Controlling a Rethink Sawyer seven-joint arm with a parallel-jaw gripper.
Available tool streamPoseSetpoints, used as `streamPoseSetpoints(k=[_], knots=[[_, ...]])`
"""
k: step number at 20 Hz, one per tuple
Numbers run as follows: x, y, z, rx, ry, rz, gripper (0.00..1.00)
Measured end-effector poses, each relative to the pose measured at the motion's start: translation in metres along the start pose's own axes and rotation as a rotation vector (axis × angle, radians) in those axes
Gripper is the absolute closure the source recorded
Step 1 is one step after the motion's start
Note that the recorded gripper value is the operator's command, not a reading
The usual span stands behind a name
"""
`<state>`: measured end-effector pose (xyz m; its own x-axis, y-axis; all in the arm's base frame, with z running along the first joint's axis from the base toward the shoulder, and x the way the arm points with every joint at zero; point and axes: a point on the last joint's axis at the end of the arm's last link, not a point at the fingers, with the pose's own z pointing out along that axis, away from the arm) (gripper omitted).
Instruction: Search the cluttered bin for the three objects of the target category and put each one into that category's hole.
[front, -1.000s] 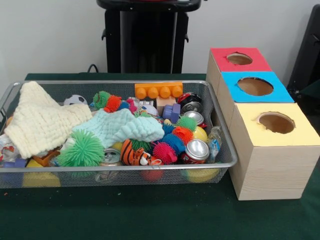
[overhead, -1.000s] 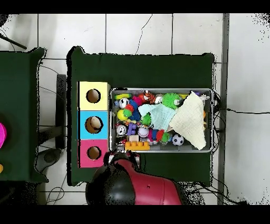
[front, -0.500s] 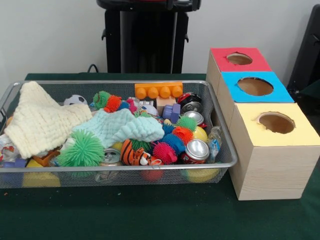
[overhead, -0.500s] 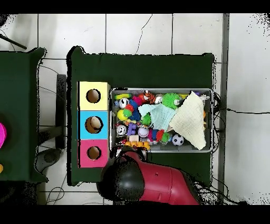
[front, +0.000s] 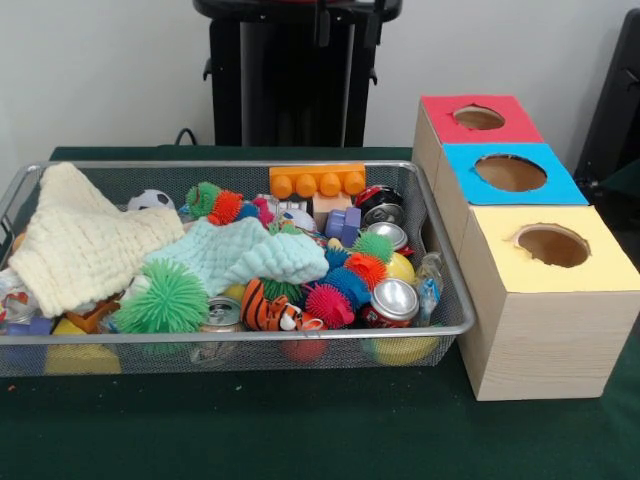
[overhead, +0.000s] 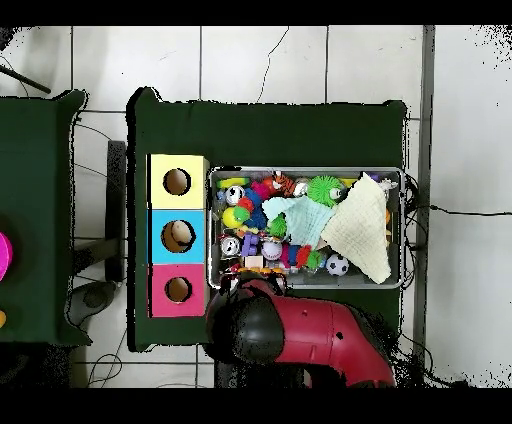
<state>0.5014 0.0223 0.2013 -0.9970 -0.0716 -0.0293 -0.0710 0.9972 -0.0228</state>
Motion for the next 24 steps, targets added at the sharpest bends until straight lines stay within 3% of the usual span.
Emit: streamPoseSetpoints(k=[9, 24], knots=[[-0.006, -0.006, 0.03, -0.017, -0.039, -0.069, 0.0], [-0.007, 0.008, 0.076, -0.067, -0.016, -0.195, 0.0]])
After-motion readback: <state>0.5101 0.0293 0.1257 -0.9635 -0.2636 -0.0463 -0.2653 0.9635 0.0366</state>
